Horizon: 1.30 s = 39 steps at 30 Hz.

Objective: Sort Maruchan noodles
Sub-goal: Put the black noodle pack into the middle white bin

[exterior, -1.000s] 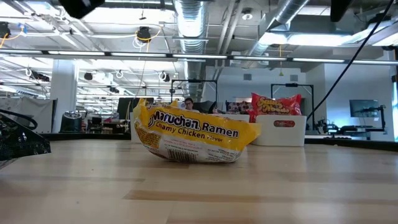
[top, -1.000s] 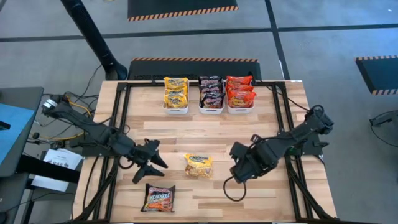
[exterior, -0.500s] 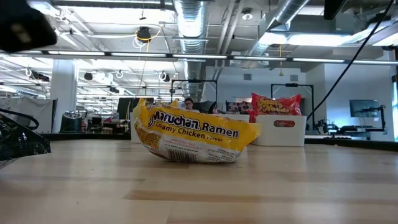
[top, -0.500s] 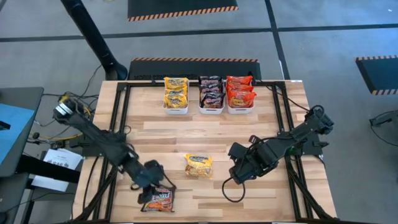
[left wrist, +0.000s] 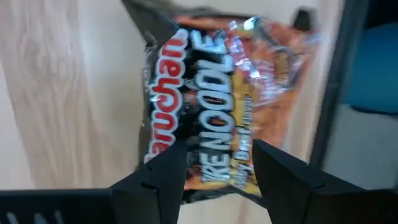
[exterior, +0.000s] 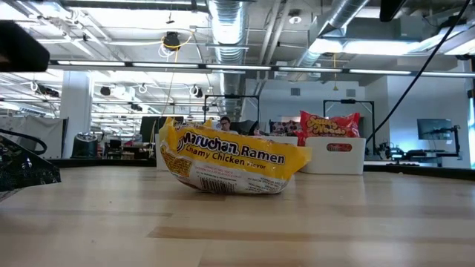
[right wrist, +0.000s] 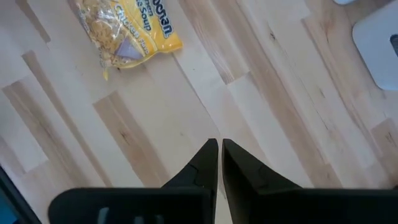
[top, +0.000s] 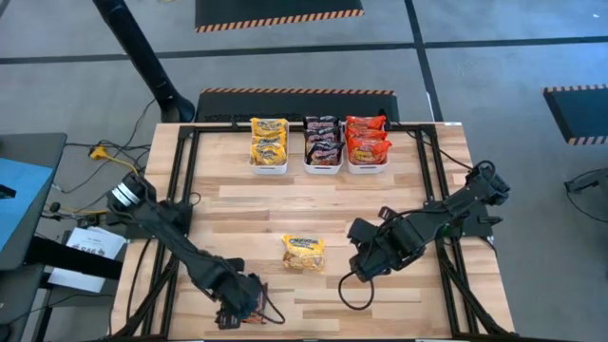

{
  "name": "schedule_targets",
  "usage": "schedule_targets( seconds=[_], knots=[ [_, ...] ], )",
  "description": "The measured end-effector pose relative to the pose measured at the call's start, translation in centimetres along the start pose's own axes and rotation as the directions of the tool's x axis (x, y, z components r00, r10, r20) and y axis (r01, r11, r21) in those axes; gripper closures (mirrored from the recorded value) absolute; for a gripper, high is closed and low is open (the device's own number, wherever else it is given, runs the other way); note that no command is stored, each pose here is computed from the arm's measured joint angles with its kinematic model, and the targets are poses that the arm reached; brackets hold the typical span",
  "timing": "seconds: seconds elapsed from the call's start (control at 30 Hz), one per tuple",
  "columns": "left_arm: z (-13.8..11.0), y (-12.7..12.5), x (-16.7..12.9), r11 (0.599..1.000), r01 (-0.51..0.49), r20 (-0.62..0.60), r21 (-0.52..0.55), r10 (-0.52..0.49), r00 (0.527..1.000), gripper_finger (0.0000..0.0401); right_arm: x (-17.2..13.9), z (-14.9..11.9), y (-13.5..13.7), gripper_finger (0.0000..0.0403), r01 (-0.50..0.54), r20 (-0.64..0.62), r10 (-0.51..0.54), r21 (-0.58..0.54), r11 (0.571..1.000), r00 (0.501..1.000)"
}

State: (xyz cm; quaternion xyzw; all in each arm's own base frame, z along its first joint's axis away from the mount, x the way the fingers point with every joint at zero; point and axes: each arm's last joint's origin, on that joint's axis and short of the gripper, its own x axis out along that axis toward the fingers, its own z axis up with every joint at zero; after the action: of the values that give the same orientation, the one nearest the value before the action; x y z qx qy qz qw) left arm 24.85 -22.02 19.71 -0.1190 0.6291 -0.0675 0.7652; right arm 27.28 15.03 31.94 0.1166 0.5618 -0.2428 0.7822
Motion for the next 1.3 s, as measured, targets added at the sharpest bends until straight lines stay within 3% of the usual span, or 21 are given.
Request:
schedule_targets(
  seconds=[0.27,0.6,0.73,0.93,1.3],
  knots=[
    [0.3,-0.9,2.6,0.999,-0.043,-0.021,0.001,0.043,0.999,0.0232,0.0,0.0,0.0,0.0356,-0.001,0.006,0.001,-0.024,1.0,1.0],
    [0.1,-0.5,3.3,0.994,-0.099,0.039,-0.054,0.101,0.994,0.0237,0.0,0.0,0.0,0.0356,0.006,0.022,-0.006,-0.028,1.0,1.0],
    [0.0,-0.5,3.3,0.992,-0.108,0.044,-0.062,0.111,0.993,0.0279,0.0,0.1,0.0,0.0356,0.009,0.027,-0.009,-0.028,1.0,1.0],
    [0.2,-0.7,3.4,0.994,-0.107,0.085,-0.035,0.11,0.99,0.0387,0.2,0.1,0.1,0.0356,0.031,0.05,-0.029,-0.029,0.999,0.998],
    [0.9,-1.4,2.2,0.991,-0.133,0.107,0.02,0.13,0.986,0.0401,0.6,0.4,0.4,0.0358,0.068,0.111,-0.063,-0.043,0.997,0.992]
  ],
)
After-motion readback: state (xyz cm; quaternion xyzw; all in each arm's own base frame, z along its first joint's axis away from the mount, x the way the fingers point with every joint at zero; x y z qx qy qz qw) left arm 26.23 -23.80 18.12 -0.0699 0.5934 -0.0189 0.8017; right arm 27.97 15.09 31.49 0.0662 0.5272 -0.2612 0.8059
